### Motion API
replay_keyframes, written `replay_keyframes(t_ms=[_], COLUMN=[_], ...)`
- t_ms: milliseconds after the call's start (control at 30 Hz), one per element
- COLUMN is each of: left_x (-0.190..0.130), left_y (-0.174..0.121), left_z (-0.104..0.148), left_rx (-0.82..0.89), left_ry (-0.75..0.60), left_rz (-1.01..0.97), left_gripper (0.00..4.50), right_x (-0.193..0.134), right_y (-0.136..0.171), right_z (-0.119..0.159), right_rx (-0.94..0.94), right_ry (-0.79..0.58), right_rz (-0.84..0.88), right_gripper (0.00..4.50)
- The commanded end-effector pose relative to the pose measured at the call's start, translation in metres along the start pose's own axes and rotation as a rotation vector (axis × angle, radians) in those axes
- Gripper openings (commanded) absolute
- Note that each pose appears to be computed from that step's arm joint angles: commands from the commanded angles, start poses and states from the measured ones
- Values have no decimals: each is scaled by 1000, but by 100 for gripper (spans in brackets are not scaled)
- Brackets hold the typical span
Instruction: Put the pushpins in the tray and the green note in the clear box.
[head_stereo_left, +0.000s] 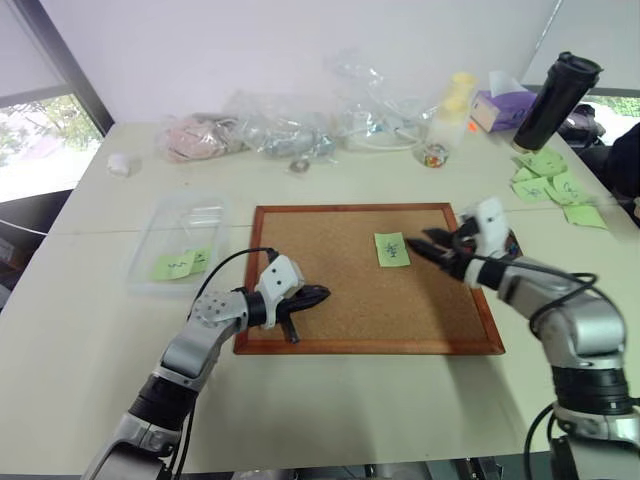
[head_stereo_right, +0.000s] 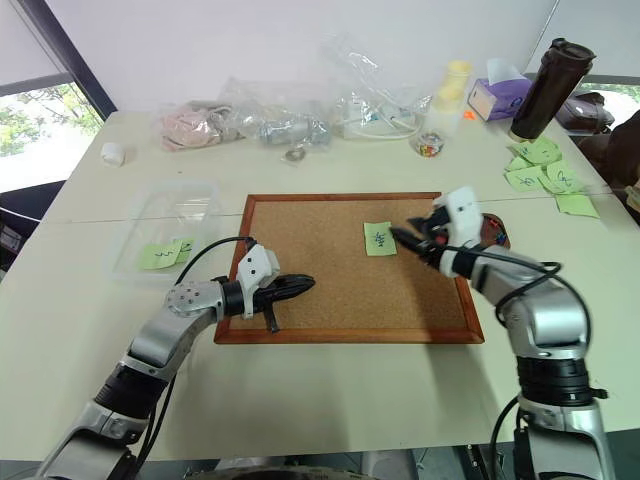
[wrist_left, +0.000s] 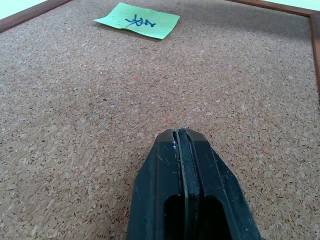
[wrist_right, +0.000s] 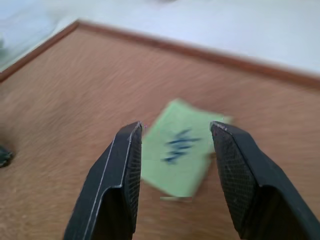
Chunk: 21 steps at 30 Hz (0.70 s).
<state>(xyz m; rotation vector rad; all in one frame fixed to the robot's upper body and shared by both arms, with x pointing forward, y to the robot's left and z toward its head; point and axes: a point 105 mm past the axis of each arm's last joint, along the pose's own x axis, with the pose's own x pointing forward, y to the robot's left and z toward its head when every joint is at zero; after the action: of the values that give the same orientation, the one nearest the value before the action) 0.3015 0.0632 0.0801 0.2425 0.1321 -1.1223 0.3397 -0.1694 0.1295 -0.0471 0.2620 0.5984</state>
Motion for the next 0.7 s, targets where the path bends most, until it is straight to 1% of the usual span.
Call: replay_keyframes(t_ms=[33, 267, 367, 467, 500, 700], left_x=[-3, -3, -3, -2, -2, -1], left_y=[-3, -3, -3, -3, -3, -3], left_z=[-21, -22, -21, -21, -21, -21], left_rx=[-43, -44, -46, -47, -47, -49], left_ry=[75, 74, 72, 70, 70, 67], left_rz=[-1, 6, 10, 11, 12, 17], left_gripper=[0, 0, 0, 0, 0, 0], right_x=[6, 15, 18, 20, 21, 23], right_y=[-7, -10, -10, -10, -11, -14], right_z=[10, 10, 11, 11, 11, 6], right_rx=[-31, -47, -50, -53, -51, -34], right_ry=[-24, -10, -9, -6, -5, 21], right_rz=[-42, -55, -49, -54, -58, -78], right_gripper=[217, 217, 296, 439, 446, 446])
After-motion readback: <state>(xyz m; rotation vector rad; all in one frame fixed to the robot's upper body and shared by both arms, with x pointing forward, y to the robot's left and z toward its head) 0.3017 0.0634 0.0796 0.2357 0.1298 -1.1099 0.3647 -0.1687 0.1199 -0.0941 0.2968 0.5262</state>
